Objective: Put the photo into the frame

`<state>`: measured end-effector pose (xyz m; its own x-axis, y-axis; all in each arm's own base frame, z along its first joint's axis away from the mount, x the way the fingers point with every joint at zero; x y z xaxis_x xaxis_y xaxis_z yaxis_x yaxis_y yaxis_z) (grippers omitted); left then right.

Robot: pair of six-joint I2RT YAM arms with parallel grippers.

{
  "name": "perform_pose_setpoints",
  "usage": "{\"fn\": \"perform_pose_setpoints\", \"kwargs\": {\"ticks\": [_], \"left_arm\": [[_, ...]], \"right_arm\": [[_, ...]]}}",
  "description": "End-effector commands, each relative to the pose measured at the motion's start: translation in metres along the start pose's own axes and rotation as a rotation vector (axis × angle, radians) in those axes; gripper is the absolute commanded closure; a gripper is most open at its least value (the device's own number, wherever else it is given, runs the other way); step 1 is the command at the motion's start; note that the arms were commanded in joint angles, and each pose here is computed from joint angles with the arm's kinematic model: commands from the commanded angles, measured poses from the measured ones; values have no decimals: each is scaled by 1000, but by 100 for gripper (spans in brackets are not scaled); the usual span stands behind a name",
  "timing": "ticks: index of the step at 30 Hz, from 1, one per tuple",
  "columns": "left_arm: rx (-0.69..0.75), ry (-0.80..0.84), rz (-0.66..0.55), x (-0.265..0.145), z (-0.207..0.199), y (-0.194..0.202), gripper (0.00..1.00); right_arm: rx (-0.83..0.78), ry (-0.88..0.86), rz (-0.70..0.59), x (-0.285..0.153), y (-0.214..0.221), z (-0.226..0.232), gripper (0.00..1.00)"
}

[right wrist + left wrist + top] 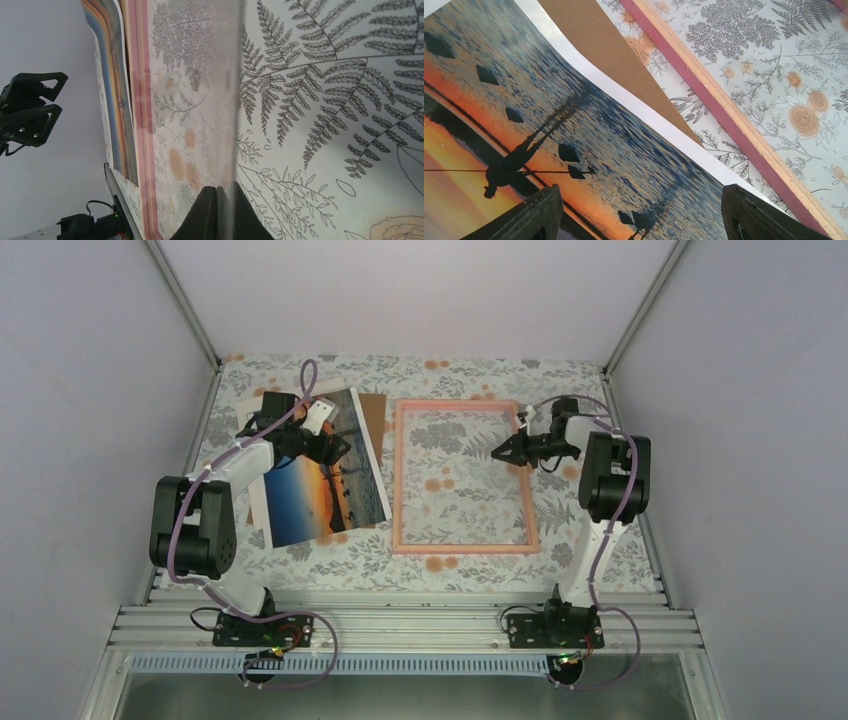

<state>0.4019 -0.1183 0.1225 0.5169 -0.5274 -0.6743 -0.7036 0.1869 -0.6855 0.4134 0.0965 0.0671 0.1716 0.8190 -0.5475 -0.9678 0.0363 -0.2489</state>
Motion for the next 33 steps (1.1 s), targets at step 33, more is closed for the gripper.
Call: {"fn": "perform_pose_setpoints", "kwargs": {"ticks": [33], "left_arm": [[1, 22, -6, 5, -3, -3, 20]], "right_arm": [[-22, 75, 45, -1, -1, -14, 96]]}}
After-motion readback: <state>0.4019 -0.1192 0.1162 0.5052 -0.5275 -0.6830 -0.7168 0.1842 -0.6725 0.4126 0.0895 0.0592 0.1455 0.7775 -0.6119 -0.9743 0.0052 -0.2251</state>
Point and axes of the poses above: each gripper's point midway between its finger pads, its own x axis out along the fingers, its own z axis along the line the jaws close on, y = z × x, the point moved 1 cm from there along -x, back along the fingers, and after that the axes turned 6 degrees about -x, right-handed, at the moved point
